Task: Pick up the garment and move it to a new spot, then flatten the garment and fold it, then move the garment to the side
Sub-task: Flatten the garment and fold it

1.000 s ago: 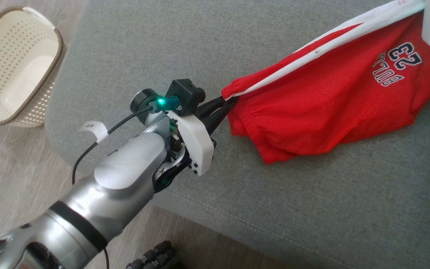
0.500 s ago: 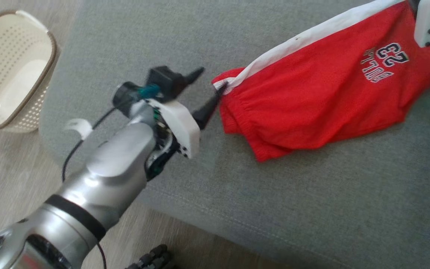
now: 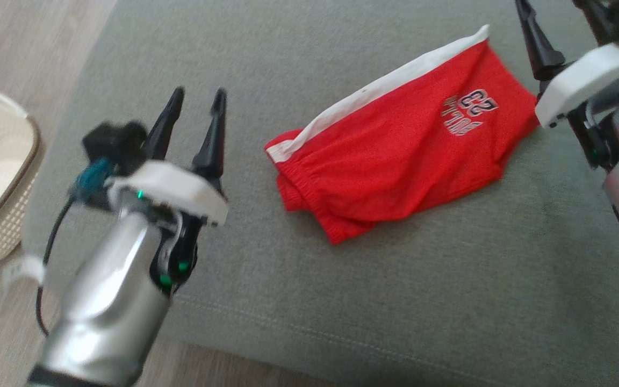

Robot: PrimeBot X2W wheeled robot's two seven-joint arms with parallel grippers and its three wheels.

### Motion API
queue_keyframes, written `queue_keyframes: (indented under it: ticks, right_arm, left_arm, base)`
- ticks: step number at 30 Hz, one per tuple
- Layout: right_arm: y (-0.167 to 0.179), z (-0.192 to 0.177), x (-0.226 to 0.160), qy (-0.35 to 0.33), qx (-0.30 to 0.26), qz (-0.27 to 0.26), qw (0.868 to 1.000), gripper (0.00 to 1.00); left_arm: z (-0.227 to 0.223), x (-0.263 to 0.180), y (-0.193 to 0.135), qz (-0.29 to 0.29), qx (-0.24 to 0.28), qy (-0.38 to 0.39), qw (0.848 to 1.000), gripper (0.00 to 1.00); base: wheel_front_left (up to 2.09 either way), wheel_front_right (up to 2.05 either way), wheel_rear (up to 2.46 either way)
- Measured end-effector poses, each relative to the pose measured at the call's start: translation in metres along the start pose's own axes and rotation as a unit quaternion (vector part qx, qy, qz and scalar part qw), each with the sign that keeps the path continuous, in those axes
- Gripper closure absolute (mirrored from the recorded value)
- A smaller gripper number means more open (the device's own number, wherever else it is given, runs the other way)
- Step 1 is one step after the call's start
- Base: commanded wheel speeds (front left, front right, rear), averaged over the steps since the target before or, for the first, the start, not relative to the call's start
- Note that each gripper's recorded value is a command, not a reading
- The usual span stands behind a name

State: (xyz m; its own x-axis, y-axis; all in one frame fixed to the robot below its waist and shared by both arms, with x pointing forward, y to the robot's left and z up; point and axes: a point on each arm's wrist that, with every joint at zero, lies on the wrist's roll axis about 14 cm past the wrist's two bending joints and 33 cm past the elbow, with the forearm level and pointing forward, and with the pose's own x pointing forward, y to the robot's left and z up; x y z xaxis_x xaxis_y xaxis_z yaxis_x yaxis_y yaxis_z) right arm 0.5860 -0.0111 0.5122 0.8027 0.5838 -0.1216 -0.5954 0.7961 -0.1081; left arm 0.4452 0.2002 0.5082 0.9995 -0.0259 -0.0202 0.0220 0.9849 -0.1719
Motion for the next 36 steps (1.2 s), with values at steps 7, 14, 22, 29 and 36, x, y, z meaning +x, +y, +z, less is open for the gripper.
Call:
queue_keyframes:
  ticks: [7, 14, 22, 29, 36]
  right_arm:
    - [-0.021, 0.029, -0.052, -0.08, 0.008, -0.056, 0.995, 0.0]
    - [-0.021, 0.002, -0.113, -0.081, 0.012, -0.107, 0.991, 0.0]
    - [0.0, -0.027, -0.178, -0.067, 0.012, -0.168, 0.983, 0.0]
    - [0.013, -0.048, -0.203, -0.048, 0.036, -0.193, 0.979, 0.0]
    - [0.018, -0.056, -0.193, -0.027, 0.063, -0.187, 0.98, 0.0]
  left_arm:
    - [0.01, -0.032, -0.003, 0.031, -0.028, -0.044, 0.998, 0.0]
    - [0.024, -0.05, -0.012, 0.025, -0.016, -0.083, 0.996, 0.0]
    - [-0.004, -0.082, -0.011, 0.028, -0.025, -0.053, 0.998, 0.0]
    - [-0.014, -0.095, -0.014, 0.023, -0.018, -0.041, 0.999, 0.0]
    - [-0.015, -0.097, -0.01, 0.031, -0.023, -0.039, 0.998, 0.0]
  base:
    - [0.0, 0.0, 0.0]
    - [0.0, 0.0, 0.0]
    - [0.0, 0.0, 0.0]
    - [0.0, 0.0, 0.0]
    - [0.0, 0.0, 0.0]
